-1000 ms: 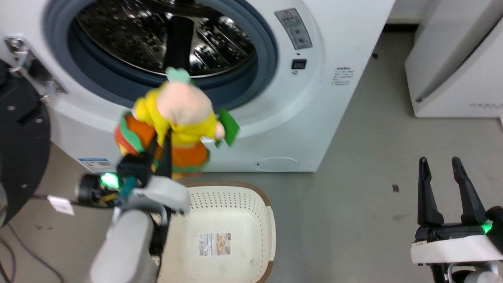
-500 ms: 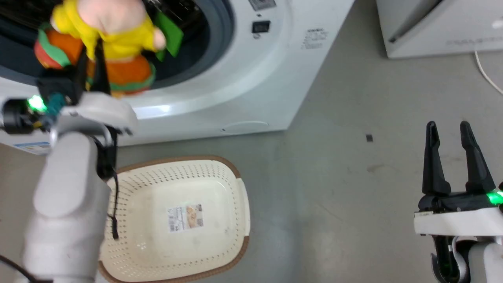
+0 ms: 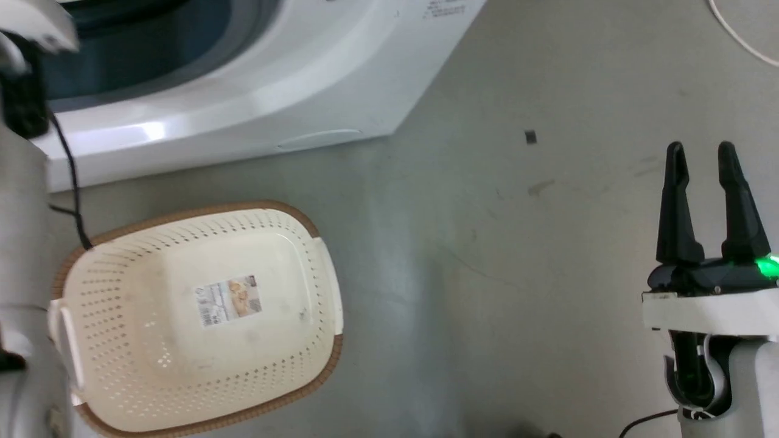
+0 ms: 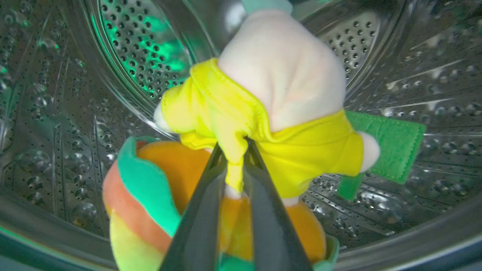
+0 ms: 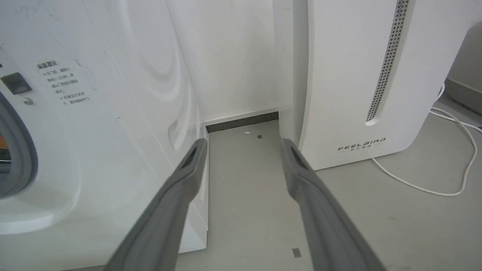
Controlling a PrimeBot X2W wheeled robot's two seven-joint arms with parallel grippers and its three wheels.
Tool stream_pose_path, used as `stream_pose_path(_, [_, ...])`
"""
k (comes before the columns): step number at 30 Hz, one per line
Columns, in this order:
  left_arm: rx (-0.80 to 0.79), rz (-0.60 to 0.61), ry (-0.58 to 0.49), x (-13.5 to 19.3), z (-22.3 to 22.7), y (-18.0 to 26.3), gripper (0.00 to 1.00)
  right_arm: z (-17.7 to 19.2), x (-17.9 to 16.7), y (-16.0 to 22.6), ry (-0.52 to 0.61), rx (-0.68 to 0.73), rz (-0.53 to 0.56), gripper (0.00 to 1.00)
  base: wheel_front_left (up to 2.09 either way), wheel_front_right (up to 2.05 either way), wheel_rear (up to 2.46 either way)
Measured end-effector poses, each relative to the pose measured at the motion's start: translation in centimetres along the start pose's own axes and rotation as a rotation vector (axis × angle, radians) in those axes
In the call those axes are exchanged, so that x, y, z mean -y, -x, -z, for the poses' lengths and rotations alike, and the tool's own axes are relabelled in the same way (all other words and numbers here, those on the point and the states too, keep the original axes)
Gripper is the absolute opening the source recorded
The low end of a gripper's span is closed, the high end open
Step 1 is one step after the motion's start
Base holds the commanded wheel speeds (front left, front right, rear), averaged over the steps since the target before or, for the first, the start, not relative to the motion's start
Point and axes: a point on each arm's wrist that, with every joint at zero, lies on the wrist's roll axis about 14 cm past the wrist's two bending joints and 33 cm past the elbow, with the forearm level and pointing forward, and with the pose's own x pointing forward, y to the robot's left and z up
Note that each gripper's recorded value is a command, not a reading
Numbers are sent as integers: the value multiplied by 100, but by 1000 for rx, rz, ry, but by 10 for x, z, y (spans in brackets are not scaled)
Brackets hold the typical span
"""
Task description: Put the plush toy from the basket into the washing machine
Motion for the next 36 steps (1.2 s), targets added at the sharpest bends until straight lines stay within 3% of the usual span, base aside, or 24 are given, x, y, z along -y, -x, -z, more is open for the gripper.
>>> stream_pose_path(14, [-65,-72,32,-17,30,-47,0,19,14,-1,13,-53,36,100,0,0,0])
stream_pose_path(15, [-69,-71,30,-17,32,-48,44,20,13,-2,14,-54,35,100,0,0,0])
stream_pose_path(16, [-77,-72,29,-17,34,-48,100,20,13,-2,14,-54,35,100,0,0,0])
stream_pose_path(28, [-95,-44,14,-16,24,-40,100,9,7,-3,8,-25,17,100,0,0,0])
stream_pose_path(36, [-102,-31,9,-13,15,2,100,-18,-3,4,20,37,-14,100,0,0,0])
